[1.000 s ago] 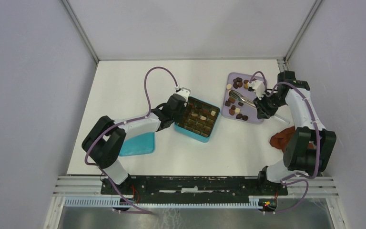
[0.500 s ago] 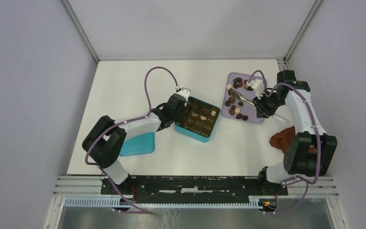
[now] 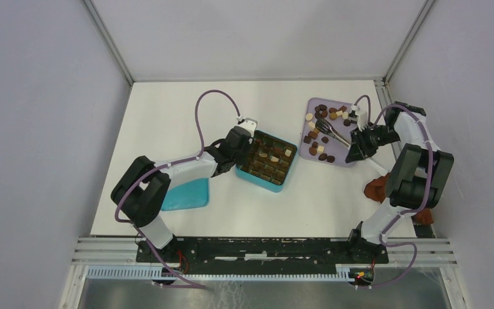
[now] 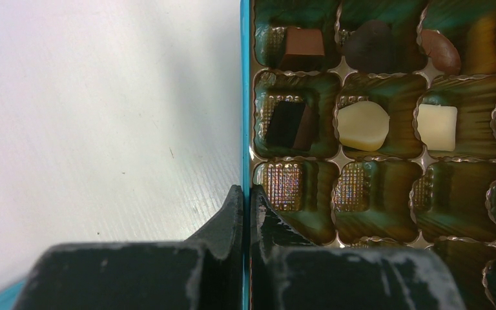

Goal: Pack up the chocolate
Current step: Pick up the fake chocolate from the plate.

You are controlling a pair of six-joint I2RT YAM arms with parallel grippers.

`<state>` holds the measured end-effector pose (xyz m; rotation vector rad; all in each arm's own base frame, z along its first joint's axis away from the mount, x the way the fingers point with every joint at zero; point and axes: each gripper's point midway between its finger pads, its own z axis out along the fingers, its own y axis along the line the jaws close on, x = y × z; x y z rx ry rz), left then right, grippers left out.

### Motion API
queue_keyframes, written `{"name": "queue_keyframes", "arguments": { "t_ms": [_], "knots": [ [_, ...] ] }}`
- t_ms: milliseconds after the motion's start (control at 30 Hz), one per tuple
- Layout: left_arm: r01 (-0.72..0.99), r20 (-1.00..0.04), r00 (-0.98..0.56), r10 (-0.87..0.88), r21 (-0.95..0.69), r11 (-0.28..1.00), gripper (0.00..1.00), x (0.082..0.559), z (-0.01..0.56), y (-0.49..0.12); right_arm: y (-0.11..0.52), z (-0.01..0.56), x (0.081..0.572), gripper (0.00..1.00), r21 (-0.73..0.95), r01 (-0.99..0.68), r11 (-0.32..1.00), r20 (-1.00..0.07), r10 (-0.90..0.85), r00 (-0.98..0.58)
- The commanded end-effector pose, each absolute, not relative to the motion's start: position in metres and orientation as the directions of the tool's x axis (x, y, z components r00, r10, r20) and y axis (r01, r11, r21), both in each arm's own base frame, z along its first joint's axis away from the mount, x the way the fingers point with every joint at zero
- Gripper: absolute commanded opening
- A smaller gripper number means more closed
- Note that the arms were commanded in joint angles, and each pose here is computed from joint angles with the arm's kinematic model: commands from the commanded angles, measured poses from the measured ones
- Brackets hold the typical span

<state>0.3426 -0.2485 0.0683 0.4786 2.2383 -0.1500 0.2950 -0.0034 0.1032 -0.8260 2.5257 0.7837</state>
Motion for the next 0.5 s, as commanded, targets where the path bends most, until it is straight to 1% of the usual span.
{"name": "queue_keyframes", "arguments": {
  "t_ms": [0,100,167,233,267,300,333,433,467],
  "knots": [
    [0.365,-0.818,-0.54,0.201,-0.011,0.931,0.02,0.361,0.096,-0.264,0.015,0.126,0.304,0.0,0.522,-0.579,0.626,-0.551,-0.271,-0.789],
    [0.364,-0.817,-0.539,0.202,-0.01,0.931,0.02,0.361,0.096,-0.264,0.016,0.122,0.305,0.0,0.567,-0.541,0.622,-0.528,-0.23,-0.818],
    [0.364,-0.817,-0.539,0.203,-0.009,0.931,0.02,0.36,0.096,-0.263,0.009,0.118,0.307,0.0,0.531,-0.55,0.644,-0.526,-0.259,-0.81],
    [0.363,-0.818,-0.539,0.202,-0.009,0.932,0.02,0.36,0.096,-0.263,-0.002,0.117,0.31,0.0,0.458,-0.564,0.687,-0.529,-0.299,-0.794],
    [0.363,-0.818,-0.539,0.201,-0.009,0.932,0.02,0.361,0.096,-0.263,-0.009,0.115,0.313,0.04,0.41,-0.563,0.718,-0.53,-0.314,-0.787],
    [0.363,-0.819,-0.538,0.201,-0.01,0.932,0.02,0.361,0.096,-0.263,-0.016,0.115,0.315,0.11,0.363,-0.563,0.742,-0.531,-0.332,-0.78],
    [0.364,-0.818,-0.539,0.202,-0.01,0.931,0.02,0.361,0.095,-0.263,-0.024,0.114,0.317,0.15,0.311,-0.561,0.767,-0.527,-0.351,-0.774],
    [0.367,-0.817,-0.541,0.2,-0.015,0.93,0.02,0.361,0.094,-0.264,-0.041,0.11,0.317,0.25,0.215,-0.559,0.801,-0.498,-0.403,-0.768],
    [0.368,-0.817,-0.541,0.2,-0.016,0.93,0.02,0.361,0.093,-0.265,-0.044,0.109,0.316,0.26,0.198,-0.559,0.805,-0.49,-0.413,-0.768]
  ]
}}
